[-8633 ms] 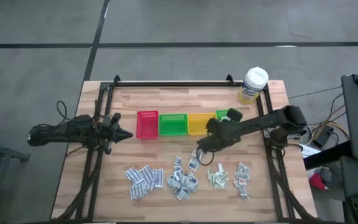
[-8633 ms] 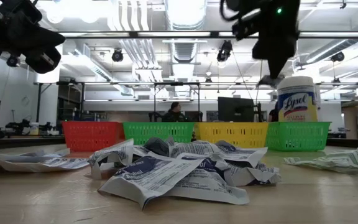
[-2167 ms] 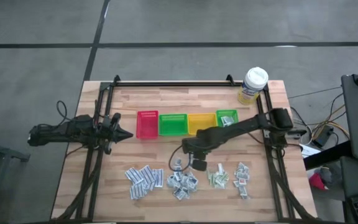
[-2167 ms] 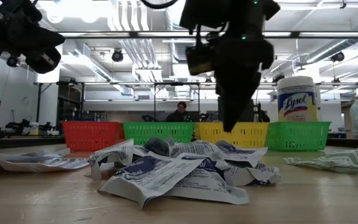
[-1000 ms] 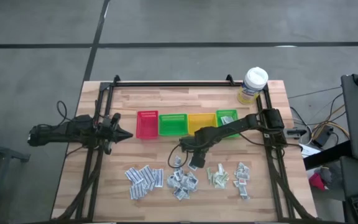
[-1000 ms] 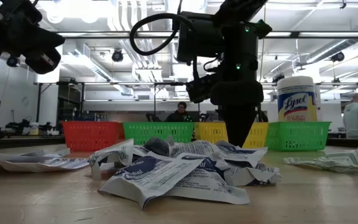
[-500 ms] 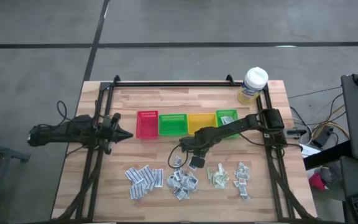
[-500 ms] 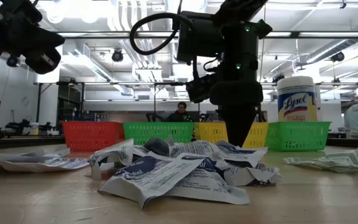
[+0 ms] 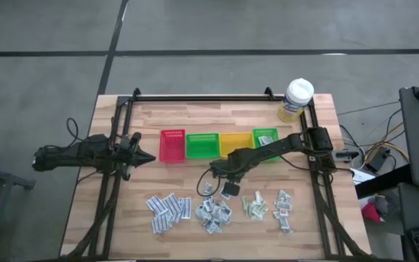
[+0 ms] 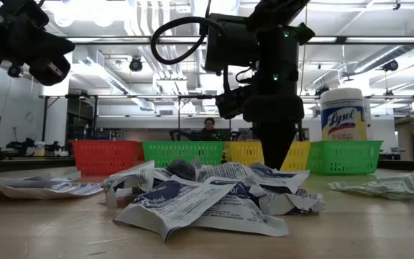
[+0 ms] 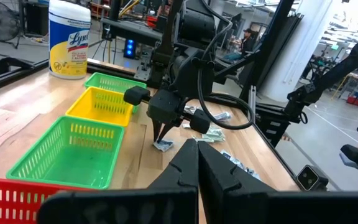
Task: Pick & Place First Aid Supplies
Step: Put the blue alcohol pad into the right green bin
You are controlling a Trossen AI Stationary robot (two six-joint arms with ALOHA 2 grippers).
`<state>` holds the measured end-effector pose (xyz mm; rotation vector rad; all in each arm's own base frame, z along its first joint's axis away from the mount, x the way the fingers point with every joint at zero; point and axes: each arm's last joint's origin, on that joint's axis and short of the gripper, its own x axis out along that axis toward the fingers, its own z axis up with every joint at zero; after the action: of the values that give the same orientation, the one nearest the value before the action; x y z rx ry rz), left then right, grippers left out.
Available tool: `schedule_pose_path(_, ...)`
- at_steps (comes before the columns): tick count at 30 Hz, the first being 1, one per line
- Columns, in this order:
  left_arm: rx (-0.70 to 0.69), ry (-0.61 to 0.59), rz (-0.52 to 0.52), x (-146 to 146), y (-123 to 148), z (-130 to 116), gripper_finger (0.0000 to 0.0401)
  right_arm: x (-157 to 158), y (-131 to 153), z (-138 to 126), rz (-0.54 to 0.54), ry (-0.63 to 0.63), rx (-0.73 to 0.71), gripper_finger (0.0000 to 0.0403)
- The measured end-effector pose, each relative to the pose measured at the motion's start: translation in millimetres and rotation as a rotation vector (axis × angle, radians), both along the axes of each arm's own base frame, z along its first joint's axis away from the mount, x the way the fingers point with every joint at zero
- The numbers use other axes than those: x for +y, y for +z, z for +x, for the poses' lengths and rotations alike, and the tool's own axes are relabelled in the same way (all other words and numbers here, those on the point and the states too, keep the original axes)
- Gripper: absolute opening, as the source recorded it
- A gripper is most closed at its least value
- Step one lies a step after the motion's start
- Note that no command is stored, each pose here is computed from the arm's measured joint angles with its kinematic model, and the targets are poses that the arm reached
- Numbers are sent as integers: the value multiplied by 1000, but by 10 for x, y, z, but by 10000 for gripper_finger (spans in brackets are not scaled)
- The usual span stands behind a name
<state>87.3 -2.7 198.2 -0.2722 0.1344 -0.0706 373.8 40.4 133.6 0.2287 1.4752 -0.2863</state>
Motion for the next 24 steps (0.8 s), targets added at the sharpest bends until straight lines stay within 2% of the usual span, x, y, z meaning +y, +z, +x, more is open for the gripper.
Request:
schedule_pose_path(6, 0, 0, -1, 0, 0, 0, 0, -6, 7, 0, -41, -1, -7, 9)
schedule_pose_path(24, 0, 0, -2, 0, 0, 0, 0, -9, 38, -6, -46, 14, -14, 8)
